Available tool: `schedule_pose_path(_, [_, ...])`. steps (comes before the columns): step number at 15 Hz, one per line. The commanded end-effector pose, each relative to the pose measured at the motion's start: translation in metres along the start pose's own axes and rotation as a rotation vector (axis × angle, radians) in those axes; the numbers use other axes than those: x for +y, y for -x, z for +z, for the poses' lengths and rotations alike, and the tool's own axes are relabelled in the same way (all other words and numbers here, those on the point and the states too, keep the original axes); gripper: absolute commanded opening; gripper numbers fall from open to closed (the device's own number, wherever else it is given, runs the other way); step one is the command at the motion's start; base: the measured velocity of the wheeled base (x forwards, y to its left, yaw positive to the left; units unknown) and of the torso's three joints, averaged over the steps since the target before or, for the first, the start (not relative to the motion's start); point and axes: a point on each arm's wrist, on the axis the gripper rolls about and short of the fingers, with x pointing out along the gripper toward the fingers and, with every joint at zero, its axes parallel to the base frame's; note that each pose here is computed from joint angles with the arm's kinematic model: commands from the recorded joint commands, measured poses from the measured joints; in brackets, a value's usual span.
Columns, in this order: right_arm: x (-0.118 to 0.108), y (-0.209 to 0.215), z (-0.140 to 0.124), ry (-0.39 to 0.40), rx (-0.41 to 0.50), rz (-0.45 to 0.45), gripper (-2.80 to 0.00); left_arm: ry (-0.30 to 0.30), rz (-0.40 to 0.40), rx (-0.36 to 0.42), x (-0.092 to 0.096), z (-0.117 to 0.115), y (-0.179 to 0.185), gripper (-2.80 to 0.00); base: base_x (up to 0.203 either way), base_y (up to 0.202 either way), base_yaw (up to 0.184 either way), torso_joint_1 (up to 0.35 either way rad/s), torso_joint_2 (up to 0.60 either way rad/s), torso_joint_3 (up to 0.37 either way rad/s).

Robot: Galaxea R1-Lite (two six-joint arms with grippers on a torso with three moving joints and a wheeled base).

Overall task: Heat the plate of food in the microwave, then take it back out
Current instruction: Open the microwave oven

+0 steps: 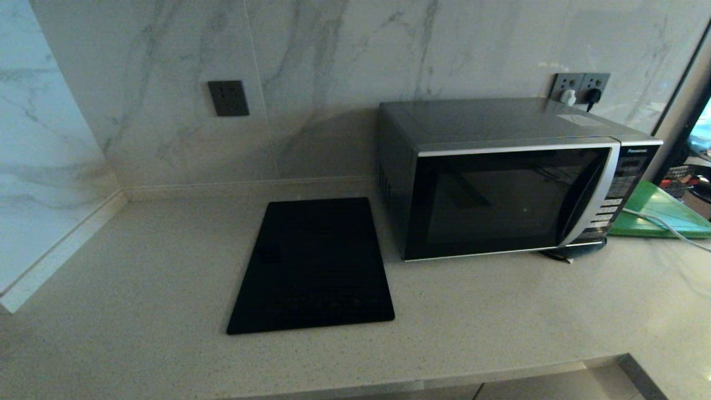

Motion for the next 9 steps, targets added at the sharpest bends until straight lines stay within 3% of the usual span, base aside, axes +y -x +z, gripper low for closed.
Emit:
schedule_pose_path(1, [0.0000, -0.0002, -0.0003, -0.001, 0.002, 0.000, -2.80, 0.001, 0.001, 0.000, 0.0000, 0.0000, 0.0000, -2.80, 0.000, 0.000, 0.000, 0.000, 0.00, 0.000])
schedule_pose_path(9, [-0.0001, -0.0003, -0.0006, -0.001, 0.003, -0.001, -2.80, 0.001, 0.001, 0.000, 0.0000, 0.0000, 0.0000, -2.80, 0.000, 0.000, 0.000, 0.000, 0.00, 0.000])
